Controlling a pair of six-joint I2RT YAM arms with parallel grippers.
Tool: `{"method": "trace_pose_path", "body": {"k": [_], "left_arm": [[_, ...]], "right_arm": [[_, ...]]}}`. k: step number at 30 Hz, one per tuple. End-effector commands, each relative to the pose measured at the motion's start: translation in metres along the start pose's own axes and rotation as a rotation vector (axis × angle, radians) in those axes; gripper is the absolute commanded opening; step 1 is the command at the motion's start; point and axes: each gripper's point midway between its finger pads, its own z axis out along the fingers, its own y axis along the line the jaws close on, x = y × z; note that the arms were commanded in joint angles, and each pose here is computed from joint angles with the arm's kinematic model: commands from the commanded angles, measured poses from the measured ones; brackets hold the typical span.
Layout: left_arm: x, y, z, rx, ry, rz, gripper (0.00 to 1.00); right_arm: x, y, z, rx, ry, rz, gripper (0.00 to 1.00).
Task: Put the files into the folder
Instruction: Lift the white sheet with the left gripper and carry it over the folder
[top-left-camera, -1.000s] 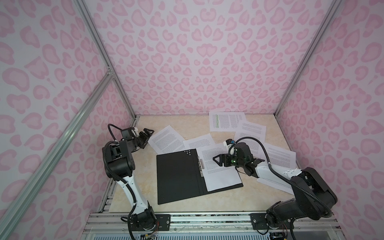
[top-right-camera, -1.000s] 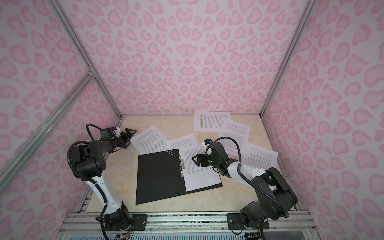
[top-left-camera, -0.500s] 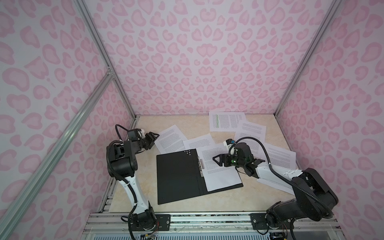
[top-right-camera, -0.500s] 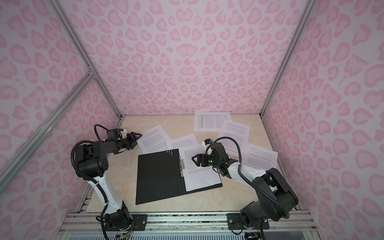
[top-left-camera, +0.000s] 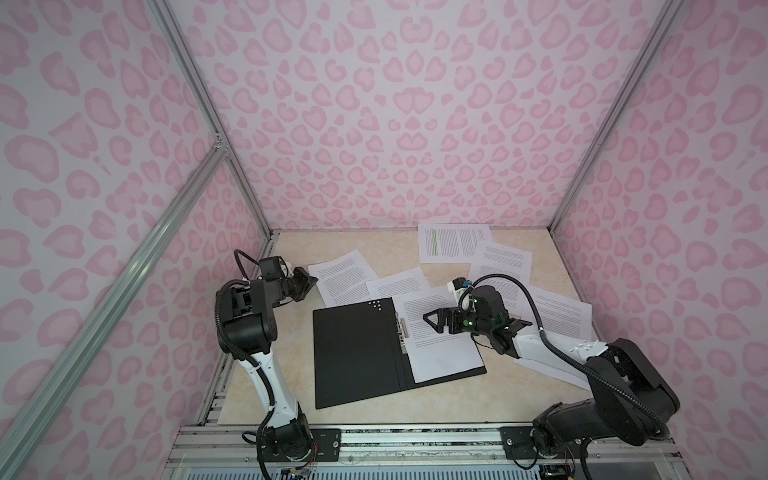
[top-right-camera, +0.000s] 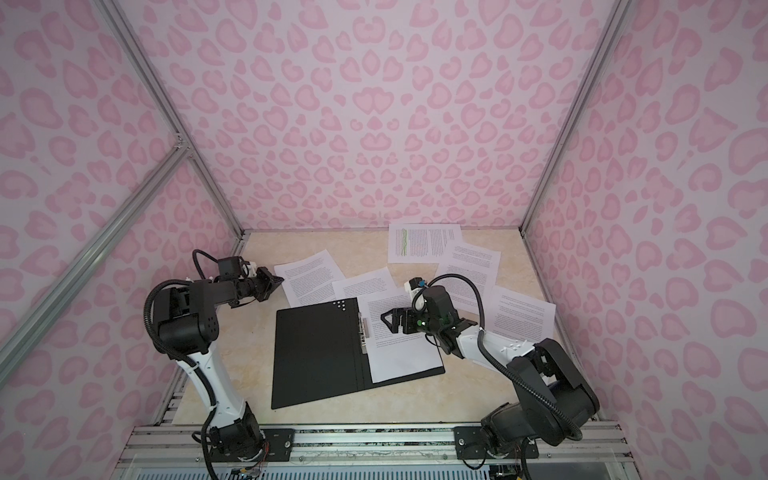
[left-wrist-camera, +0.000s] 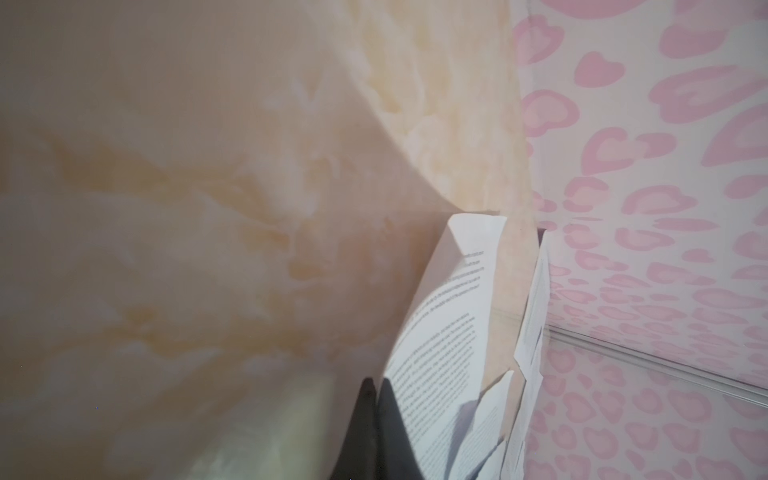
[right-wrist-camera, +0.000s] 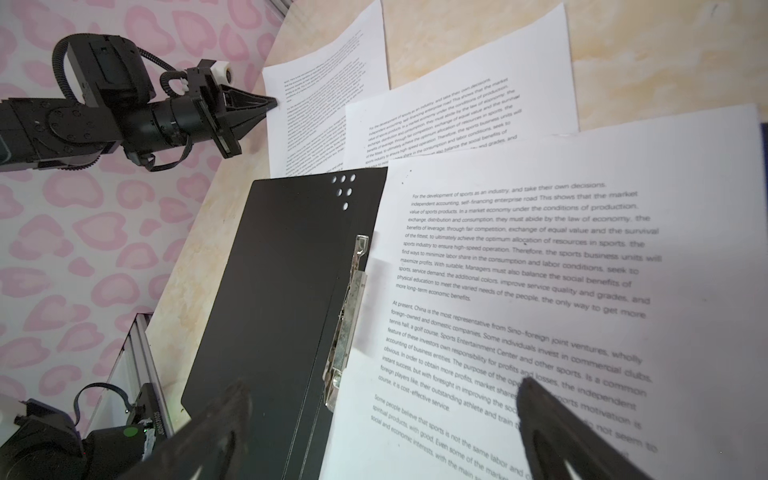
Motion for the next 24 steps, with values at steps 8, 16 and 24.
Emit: {"method": "trace_pose_path", "body": {"k": [8,16,24], "left_arm": [[-0.031,-0.164,-0.104,0.284,-0.237,0.295,0.04],[0.001,-0.234,-0.170,0.390,-0.336,0.465,0.04],[0.073,-0.293,-0.212,0.485,-0.324,0.595,0.04]], "right_arm": [[-0.010,0.014,-0.009,-0.068,-0.069,-0.025,0.99],[-0.013,0.003,-0.015,-0.017,-0.100,-0.009,0.99],[-0.021,-0.023,-0.029,0.062,-0.158,0.053,0.98]]}}
